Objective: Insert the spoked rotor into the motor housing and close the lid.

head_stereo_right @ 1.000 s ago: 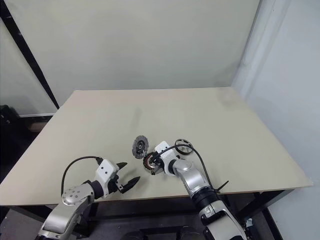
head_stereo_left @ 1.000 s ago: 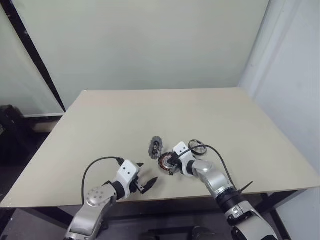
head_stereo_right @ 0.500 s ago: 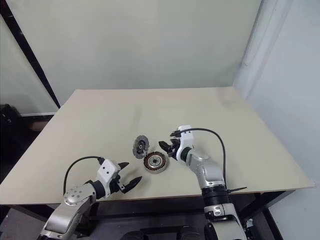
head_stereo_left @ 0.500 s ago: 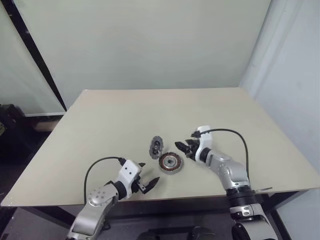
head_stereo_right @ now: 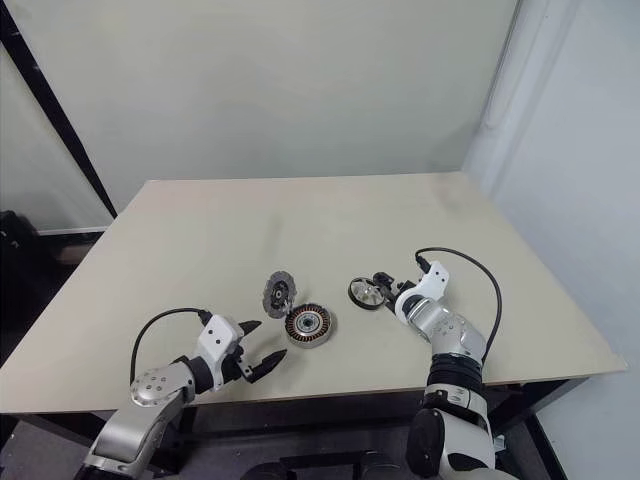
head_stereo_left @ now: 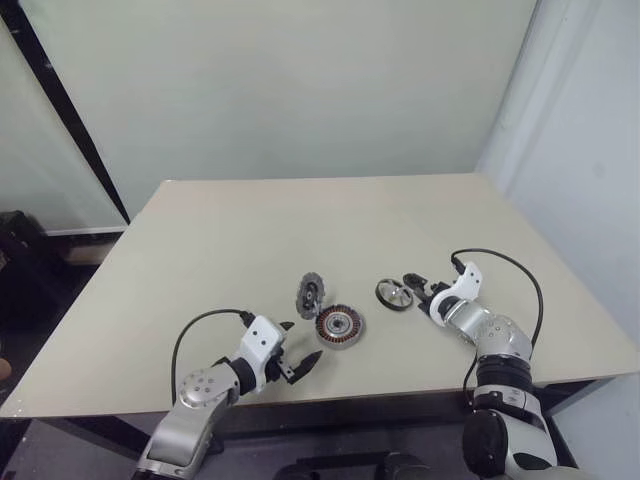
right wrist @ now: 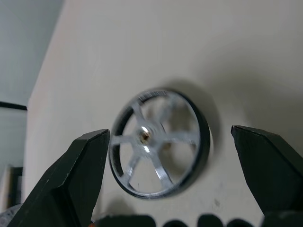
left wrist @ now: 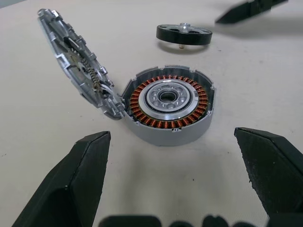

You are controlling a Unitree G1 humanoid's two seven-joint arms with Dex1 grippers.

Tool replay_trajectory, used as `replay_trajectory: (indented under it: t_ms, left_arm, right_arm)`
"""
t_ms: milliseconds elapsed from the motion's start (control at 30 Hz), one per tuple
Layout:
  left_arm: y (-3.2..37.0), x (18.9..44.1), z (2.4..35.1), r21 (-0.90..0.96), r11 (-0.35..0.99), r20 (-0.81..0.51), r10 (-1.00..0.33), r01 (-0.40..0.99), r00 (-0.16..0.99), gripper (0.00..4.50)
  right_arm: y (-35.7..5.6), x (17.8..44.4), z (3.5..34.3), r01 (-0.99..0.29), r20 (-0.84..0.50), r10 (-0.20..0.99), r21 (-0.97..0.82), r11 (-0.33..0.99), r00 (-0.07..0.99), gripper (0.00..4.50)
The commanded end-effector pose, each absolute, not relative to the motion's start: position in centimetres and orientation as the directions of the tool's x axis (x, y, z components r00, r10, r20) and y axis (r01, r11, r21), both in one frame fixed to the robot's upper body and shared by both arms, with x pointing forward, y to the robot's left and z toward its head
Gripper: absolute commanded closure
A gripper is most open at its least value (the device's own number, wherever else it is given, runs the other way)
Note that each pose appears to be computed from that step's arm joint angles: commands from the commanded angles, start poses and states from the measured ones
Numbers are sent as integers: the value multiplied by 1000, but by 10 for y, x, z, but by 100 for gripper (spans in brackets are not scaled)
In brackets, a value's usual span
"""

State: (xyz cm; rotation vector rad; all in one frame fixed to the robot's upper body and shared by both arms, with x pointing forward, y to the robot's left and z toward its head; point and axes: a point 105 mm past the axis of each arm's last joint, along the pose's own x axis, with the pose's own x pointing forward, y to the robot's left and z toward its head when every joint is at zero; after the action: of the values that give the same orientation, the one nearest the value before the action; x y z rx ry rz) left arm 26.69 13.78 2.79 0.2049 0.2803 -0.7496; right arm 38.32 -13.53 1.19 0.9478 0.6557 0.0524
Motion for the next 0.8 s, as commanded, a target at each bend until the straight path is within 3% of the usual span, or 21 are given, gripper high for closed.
replay_trajectory:
  t_ms: [33,533,633,800]
  left_arm:
    - [135,271,40,116,703,-284,-653,701,702,0]
    - [137,272,42,128,705,-286,-648,698,706,0]
    - [137,272,42,130,704,-286,-647,698,707,0]
    - [136,272,42,131,706,-284,-646,696,708,0]
  right_arm:
    - [-130,393,23,257,-465,352,827,500,812,1]
    - [-108,392,16,288,-464,415,860,420,782,1]
    - [-109,392,15,291,-468,412,859,422,782,90]
    - [-112,391,12,307,-487,398,846,436,777,278]
